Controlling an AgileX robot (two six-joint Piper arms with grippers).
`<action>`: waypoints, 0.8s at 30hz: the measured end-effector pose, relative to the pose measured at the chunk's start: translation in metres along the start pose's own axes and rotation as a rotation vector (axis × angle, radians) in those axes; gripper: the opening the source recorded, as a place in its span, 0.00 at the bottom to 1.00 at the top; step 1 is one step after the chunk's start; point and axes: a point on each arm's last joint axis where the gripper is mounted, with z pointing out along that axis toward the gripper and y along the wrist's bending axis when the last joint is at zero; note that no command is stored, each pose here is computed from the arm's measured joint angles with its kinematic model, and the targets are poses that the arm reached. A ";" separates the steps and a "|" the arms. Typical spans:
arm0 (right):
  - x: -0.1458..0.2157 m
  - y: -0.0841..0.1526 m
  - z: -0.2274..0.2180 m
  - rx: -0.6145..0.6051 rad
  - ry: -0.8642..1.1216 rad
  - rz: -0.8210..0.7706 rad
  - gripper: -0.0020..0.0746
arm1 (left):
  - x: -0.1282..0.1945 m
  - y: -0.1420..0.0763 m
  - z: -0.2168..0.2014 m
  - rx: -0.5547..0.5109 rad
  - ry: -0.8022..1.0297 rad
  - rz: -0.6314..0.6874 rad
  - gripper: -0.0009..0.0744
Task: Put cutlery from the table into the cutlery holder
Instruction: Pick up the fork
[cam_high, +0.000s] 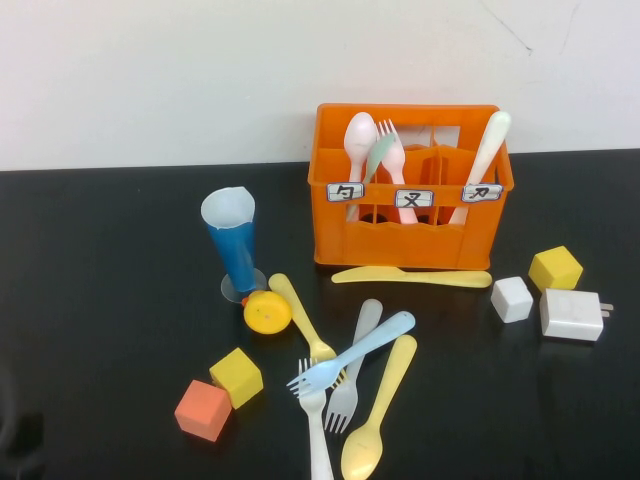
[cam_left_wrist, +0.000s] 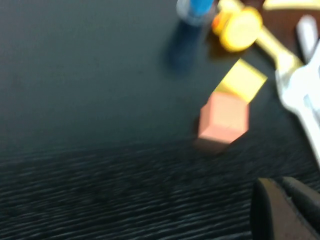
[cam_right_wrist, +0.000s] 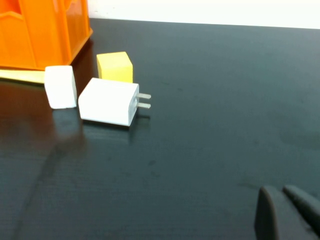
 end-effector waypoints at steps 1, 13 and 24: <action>0.000 0.000 0.000 0.000 0.000 0.000 0.02 | -0.008 0.002 0.004 -0.014 0.040 0.013 0.01; 0.000 0.000 0.000 0.000 0.000 0.000 0.02 | -0.056 -0.044 0.074 -0.021 0.405 0.311 0.01; 0.000 0.000 0.000 0.000 0.000 0.000 0.02 | -0.041 -0.125 0.142 0.069 0.570 0.445 0.34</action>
